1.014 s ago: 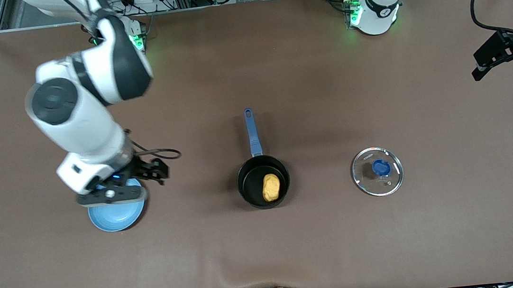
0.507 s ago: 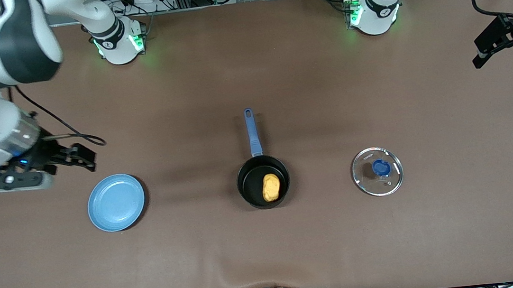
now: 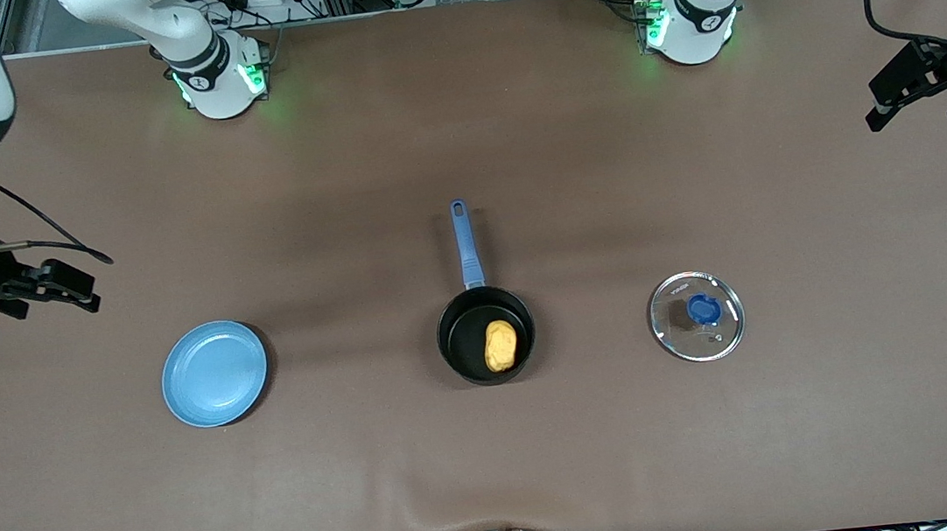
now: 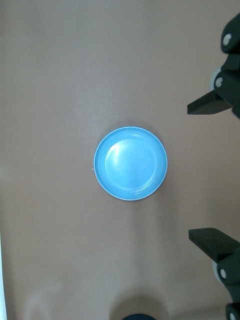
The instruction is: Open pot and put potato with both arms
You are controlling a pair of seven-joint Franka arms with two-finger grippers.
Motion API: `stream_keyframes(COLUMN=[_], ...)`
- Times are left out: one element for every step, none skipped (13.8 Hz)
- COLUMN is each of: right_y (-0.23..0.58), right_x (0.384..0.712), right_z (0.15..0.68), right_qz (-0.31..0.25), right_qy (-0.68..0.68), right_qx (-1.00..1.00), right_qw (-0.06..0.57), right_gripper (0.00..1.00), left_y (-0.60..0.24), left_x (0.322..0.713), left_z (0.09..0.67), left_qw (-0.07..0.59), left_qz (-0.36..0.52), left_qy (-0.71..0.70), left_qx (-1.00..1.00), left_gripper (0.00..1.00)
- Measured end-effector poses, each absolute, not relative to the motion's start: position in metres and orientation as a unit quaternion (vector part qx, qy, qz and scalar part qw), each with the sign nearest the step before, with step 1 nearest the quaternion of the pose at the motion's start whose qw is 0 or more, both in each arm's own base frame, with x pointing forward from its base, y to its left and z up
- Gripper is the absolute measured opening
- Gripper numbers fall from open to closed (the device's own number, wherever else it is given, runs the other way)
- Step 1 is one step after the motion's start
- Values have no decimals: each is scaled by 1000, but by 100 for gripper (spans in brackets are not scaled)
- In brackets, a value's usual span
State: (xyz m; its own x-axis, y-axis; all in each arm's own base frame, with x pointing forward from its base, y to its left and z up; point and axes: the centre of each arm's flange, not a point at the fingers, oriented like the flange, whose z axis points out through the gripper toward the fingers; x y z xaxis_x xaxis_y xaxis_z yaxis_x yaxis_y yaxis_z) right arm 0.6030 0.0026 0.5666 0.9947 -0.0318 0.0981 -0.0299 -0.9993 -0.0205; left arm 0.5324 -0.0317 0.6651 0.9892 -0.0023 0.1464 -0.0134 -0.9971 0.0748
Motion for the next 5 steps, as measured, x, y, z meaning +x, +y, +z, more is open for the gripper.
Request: stream_keyframes(right_y=[2, 2, 2, 2, 2], right_x=[602, 602, 602, 602, 602], right_z=[568, 568, 567, 567, 566], right_qz=[-50, -50, -49, -49, -48], right_qy=[15, 15, 15, 15, 15], right_qx=[-999, -999, -999, -999, -999], right_qw=[10, 10, 10, 10, 10], right_gripper=[100, 100, 100, 100, 100], left_y=[-32, -31, -31, -32, -32], left_x=[533, 533, 533, 533, 533], left_z=[665, 665, 665, 665, 665], left_qw=[36, 35, 34, 34, 34], left_qz=[74, 74, 74, 75, 75], left_qy=[-4, -4, -4, -5, -5], left_qx=[997, 997, 997, 997, 997], left_gripper=[100, 100, 100, 100, 100])
